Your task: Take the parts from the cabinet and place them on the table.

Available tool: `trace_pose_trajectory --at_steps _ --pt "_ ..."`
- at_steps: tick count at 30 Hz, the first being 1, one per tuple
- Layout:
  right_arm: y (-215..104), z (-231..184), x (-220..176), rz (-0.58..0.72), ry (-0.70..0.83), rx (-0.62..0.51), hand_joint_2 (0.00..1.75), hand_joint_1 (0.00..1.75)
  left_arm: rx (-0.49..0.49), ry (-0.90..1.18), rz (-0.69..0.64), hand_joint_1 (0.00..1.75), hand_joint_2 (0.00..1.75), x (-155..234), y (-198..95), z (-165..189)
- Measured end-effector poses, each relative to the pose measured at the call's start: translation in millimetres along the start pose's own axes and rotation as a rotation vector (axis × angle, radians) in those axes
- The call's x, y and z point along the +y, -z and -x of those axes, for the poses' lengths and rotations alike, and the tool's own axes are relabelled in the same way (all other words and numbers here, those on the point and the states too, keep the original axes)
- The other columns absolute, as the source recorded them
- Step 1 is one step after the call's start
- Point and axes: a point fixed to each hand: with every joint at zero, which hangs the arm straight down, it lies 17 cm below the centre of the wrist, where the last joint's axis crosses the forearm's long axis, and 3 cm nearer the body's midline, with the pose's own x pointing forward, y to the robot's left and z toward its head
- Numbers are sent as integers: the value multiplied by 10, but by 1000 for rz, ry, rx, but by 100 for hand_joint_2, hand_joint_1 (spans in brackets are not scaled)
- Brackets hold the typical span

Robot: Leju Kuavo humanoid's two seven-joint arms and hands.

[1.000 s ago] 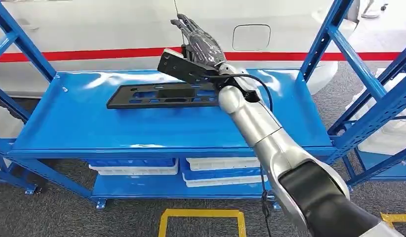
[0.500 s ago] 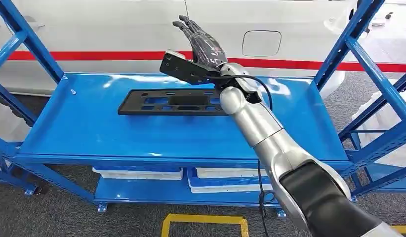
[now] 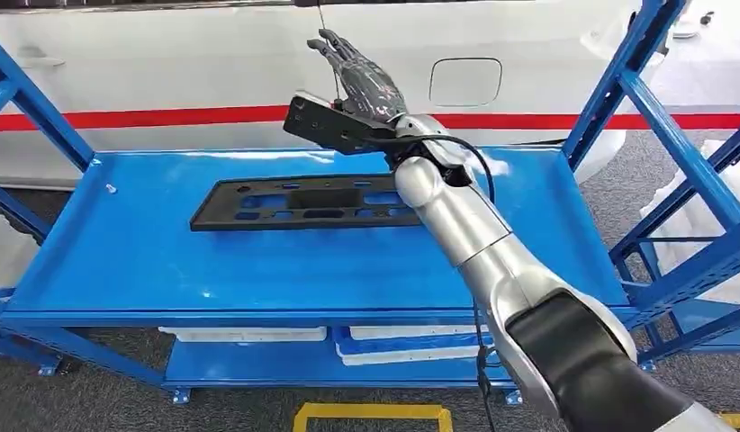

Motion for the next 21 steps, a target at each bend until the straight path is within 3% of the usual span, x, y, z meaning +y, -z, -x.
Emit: trace_pose_trajectory --at_steps 14,21 --pt "-4 -15 103 -24 -28 -21 175 0 9 -5 4 0 0 -33 -7 3" --pt "-358 -63 733 -157 -71 -77 175 0 11 17 6 0 0 -52 4 -34"
